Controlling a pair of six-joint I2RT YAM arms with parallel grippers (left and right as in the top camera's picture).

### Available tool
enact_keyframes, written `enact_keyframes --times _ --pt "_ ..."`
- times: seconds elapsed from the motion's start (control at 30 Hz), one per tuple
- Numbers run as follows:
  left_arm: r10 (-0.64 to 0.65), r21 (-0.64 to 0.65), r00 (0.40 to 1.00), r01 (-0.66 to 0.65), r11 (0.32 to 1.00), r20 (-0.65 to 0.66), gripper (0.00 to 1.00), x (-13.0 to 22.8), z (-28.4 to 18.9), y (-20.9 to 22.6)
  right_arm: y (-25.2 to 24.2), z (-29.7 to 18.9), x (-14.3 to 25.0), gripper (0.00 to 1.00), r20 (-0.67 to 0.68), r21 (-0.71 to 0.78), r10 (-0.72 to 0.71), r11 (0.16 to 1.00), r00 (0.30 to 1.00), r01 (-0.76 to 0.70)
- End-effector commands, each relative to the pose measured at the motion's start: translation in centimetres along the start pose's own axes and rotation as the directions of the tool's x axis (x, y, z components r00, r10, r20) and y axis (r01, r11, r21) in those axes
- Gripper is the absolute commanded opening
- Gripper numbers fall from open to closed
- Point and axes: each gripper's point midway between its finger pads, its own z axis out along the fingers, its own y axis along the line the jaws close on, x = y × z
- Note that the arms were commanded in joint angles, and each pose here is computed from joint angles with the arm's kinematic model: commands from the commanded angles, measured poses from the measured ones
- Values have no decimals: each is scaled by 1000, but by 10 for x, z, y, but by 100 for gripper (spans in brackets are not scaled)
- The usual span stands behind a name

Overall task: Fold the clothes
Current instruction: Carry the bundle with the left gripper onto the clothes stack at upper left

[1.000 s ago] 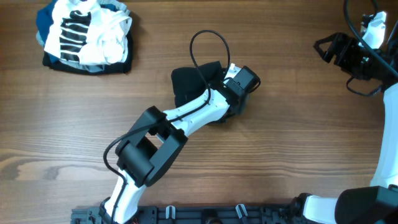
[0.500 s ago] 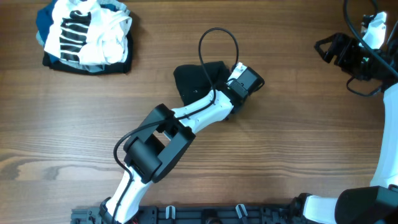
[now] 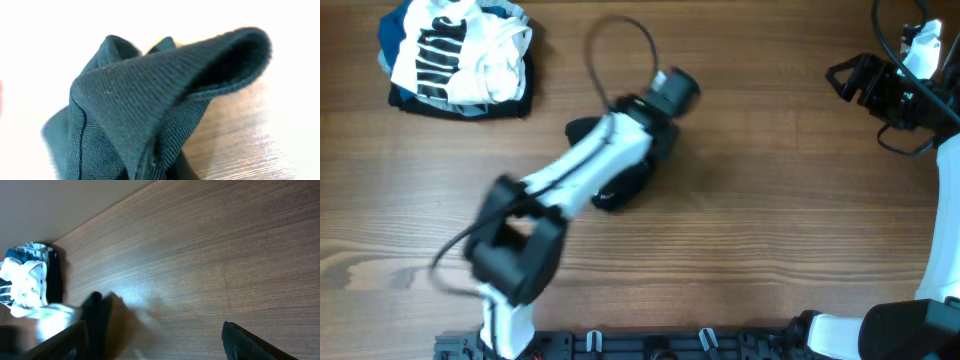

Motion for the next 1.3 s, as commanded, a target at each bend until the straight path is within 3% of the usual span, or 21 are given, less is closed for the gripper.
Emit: enact_keyframes --times 0.0,0.13,0.23,0.3,0.43,0.53,0.73,0.9,0.97,1.07,1.27 --pt "-61 -17 971 66 998 230 4 -51 -89 64 -6 5 2 86 -11 15 -9 1000 1000 9" --pt "-40 -143 950 88 986 309 4 -61 -118 125 -6 5 1 86 -9 15 -9 1000 1000 9" --pt "72 -297 934 38 954 349 4 -73 -134 171 -5 5 1 86 -9 14 -9 1000 1000 9" --pt "120 -447 915 72 892 385 4 -87 -148 219 -5 5 1 86 -9 14 -9 1000 1000 9" --pt "234 -590 854 101 801 465 4 -115 -181 279 -5 5 0 86 -3 13 -11 1000 1000 11" --pt "379 -686 802 53 726 463 4 -128 -202 325 -5 5 0 86 -4 13 -10 1000 1000 10" --pt "463 -751 779 15 660 422 4 -111 -182 415 -5 5 1 85 -8 13 -7 1000 1000 7" --pt "523 -838 774 20 545 358 4 -99 -154 476 -4 5 3 85 -16 13 14 1000 1000 -14" --pt "519 -829 791 -27 558 323 4 -90 -125 483 -4 5 3 85 -17 13 20 1000 1000 -20" --pt "501 -759 815 -124 640 290 4 -76 -67 475 -4 5 0 84 -4 12 16 1000 1000 -16" --pt "479 -586 814 -222 779 330 4 -89 -19 400 -3 5 -4 82 13 8 31 999 999 -31"
